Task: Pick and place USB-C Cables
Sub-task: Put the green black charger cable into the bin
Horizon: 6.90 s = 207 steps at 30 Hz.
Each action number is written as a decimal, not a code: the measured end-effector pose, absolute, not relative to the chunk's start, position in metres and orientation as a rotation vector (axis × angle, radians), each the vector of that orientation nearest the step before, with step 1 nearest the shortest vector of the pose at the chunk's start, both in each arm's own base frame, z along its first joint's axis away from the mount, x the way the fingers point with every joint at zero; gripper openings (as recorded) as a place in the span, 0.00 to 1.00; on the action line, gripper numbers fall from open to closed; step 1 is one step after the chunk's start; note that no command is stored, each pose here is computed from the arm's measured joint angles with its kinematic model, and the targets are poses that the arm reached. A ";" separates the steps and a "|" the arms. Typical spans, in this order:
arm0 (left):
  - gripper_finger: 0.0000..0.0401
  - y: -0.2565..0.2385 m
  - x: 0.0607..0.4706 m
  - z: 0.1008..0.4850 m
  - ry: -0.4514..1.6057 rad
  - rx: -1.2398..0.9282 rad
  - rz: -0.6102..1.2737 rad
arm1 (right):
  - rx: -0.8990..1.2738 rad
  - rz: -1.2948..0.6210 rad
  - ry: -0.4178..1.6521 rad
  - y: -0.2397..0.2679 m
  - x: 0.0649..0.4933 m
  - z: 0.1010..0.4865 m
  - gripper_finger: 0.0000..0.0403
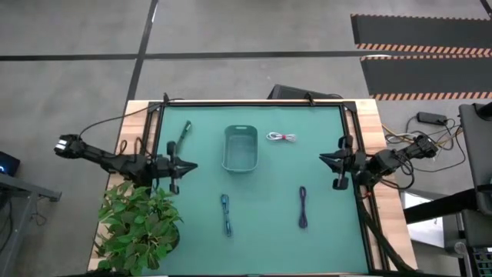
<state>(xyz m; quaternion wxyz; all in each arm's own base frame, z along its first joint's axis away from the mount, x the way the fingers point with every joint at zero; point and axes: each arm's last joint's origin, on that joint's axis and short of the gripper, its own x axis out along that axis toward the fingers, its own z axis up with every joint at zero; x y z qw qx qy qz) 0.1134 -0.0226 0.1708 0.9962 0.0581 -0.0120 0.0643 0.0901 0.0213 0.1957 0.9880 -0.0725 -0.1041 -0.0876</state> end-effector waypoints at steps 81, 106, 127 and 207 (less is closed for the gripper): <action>0.00 0.031 0.141 0.246 0.287 -0.659 1.026 | -0.180 -0.220 -0.498 0.016 0.076 0.239 0.07; 0.00 0.107 0.151 0.183 0.896 -0.786 1.172 | -0.181 -0.220 -0.494 0.016 0.076 0.238 0.07; 0.31 0.130 0.160 0.167 1.072 -0.697 1.201 | -0.190 -0.217 -0.477 0.017 0.077 0.237 0.07; 0.03 0.126 0.178 0.169 0.999 -0.517 1.222 | -0.178 -0.263 -0.456 0.015 0.077 0.236 0.07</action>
